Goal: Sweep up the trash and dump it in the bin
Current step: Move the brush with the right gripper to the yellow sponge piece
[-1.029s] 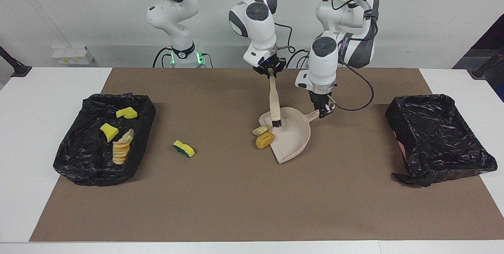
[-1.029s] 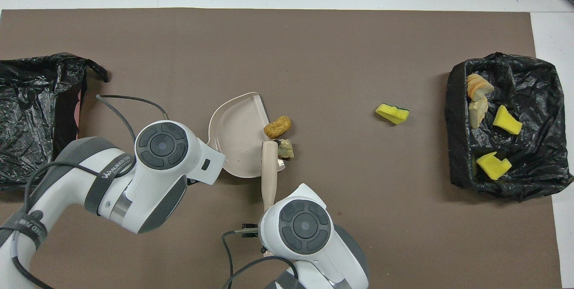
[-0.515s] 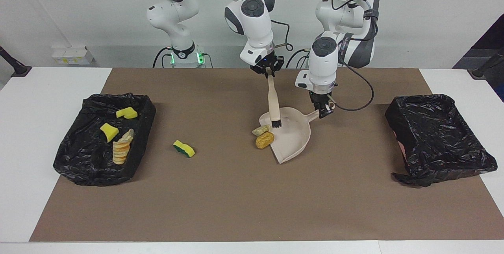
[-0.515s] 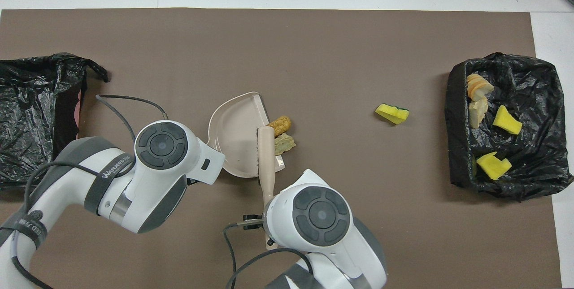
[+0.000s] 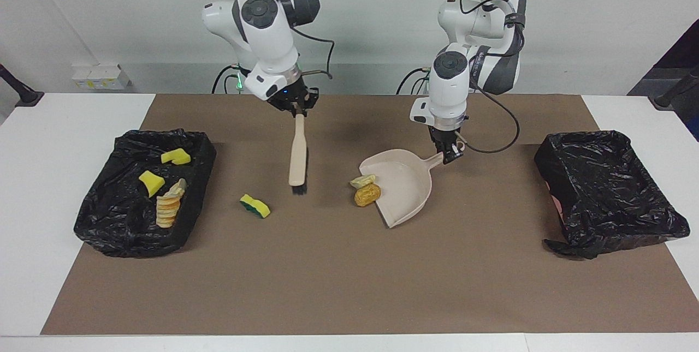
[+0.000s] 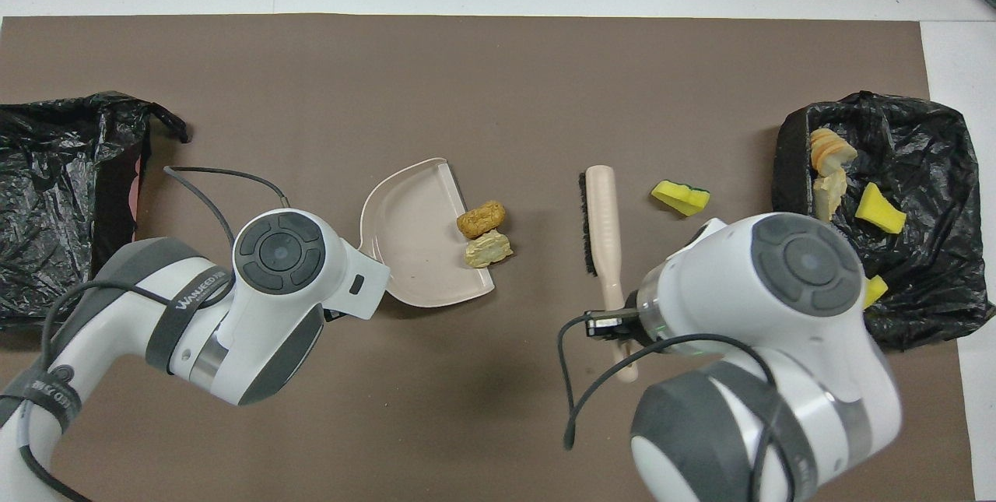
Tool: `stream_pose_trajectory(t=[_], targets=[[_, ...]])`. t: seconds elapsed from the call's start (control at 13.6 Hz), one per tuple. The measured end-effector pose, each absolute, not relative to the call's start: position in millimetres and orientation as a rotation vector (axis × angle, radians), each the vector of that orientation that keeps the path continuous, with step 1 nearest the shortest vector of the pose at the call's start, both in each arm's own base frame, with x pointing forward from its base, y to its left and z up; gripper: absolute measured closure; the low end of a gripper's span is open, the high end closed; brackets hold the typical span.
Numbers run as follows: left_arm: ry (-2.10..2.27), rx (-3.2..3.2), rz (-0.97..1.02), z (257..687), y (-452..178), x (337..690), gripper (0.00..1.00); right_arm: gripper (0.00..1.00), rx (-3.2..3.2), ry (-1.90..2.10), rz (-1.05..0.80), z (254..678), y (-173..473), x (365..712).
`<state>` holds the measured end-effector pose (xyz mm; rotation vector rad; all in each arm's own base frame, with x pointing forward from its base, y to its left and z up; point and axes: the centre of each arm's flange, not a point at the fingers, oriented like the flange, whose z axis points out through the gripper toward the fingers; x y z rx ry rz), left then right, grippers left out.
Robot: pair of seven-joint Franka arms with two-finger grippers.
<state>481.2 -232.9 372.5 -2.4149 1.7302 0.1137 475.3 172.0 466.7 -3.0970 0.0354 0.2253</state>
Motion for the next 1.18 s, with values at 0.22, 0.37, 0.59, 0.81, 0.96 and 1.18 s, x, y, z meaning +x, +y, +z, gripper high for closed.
stream_pose_trajectory(t=[0.22,0.37,0.59,0.81,0.96,1.18], targets=[[1.726,-2.418,0.113,372,-233,481,0.69,0.74,-3.227,0.017,0.252,441,116,497],[1.724,-2.419,0.113,372,-233,481,0.69,0.74,-3.265,-0.059,0.259,423,94,510],[1.722,-2.421,0.113,372,-233,481,0.69,0.74,-3.325,-0.153,0.226,401,61,529],[1.719,-2.423,0.113,372,-232,481,0.69,0.74,-3.344,-0.168,0.242,386,47,535],[1.717,-2.424,0.113,372,-232,481,0.69,0.74,-3.34,-0.184,0.275,377,51,534],[1.714,-2.426,0.113,372,-232,482,0.69,0.74,-3.293,-0.2,0.33,367,72,529]])
